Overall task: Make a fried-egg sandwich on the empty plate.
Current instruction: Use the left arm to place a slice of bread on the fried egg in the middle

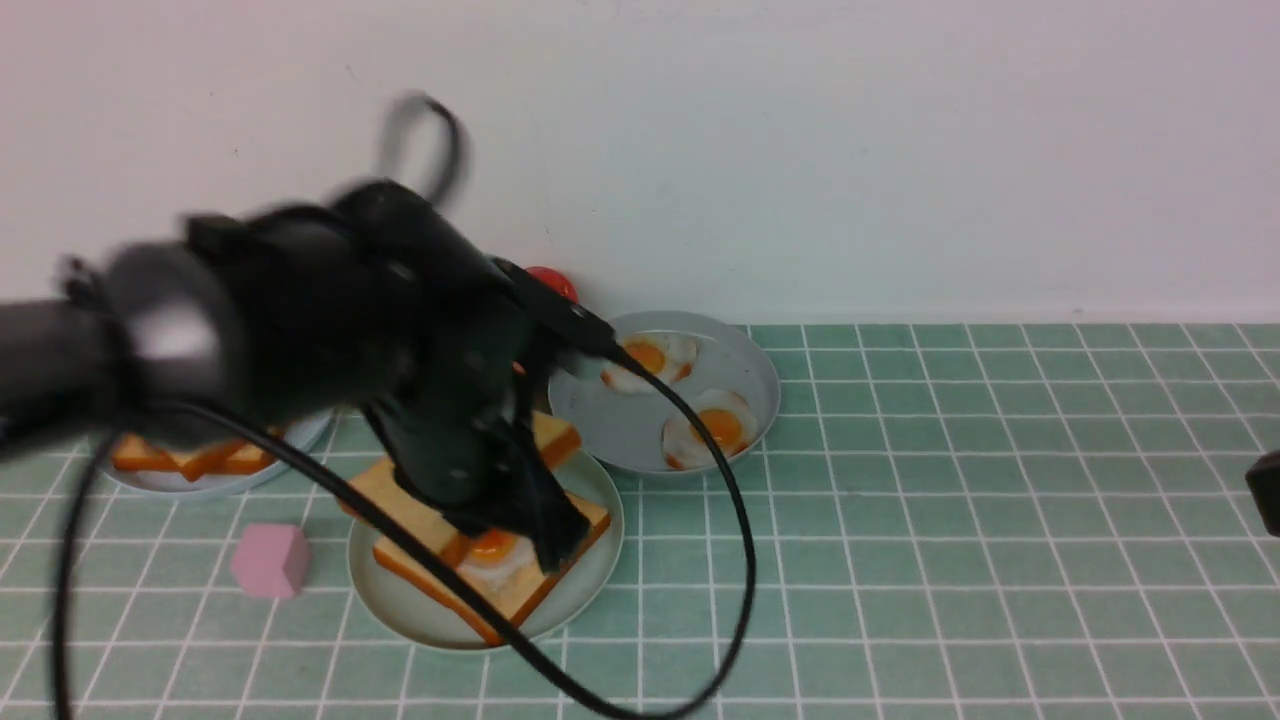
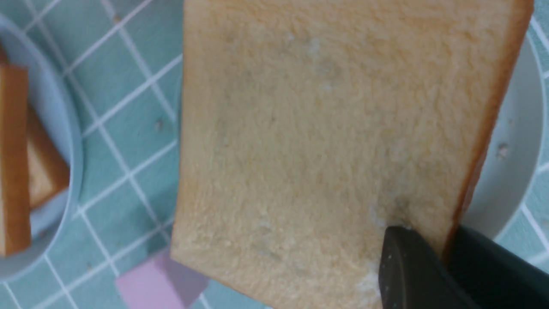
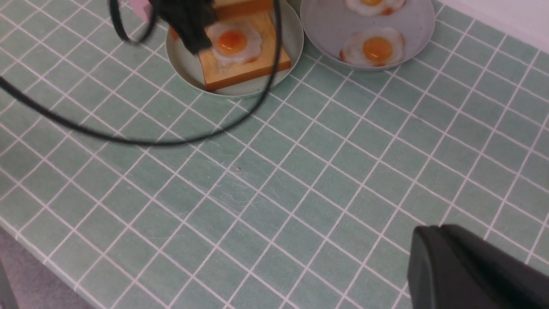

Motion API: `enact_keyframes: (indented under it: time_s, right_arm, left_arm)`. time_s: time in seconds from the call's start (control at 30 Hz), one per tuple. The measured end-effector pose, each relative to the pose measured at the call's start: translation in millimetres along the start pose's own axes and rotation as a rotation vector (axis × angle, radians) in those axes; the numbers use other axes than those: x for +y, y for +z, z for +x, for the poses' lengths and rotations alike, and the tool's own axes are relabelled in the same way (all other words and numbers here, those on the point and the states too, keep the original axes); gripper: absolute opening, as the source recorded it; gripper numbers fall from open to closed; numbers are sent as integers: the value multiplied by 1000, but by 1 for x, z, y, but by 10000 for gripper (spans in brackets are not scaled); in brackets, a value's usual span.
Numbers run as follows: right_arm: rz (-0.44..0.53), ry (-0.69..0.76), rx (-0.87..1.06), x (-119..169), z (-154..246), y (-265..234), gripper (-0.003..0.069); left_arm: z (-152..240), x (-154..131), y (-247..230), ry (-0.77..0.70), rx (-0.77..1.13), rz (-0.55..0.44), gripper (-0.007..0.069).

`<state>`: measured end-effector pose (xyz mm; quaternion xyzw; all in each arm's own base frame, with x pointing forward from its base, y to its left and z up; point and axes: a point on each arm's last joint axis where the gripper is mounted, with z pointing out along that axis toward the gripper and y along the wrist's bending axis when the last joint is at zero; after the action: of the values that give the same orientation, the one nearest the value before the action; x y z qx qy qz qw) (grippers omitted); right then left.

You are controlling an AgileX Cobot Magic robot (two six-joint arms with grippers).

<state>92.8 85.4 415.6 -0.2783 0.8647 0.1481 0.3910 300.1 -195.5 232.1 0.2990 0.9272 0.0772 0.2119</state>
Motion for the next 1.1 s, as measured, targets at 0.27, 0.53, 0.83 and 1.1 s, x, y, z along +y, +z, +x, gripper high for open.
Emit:
enact_keyframes:
  time_s: [0.27, 0.53, 0.83, 1.1]
  right_arm:
    - [-16, 8, 11, 1, 1, 0, 26]
    - [-14, 7, 39, 2, 6, 6, 34]
    - [-23, 10, 70, 3, 13, 13, 42]
    - [-25, 12, 40, 1, 14, 6, 45]
  left_arm:
    - [1, -18, 36, 44, 62, -28, 87]
    - [-2, -22, 41, 31, 35, -2, 87]
    - [-2, -23, 41, 11, 33, 17, 271]
    - [-4, -20, 11, -97, -26, 81, 331]
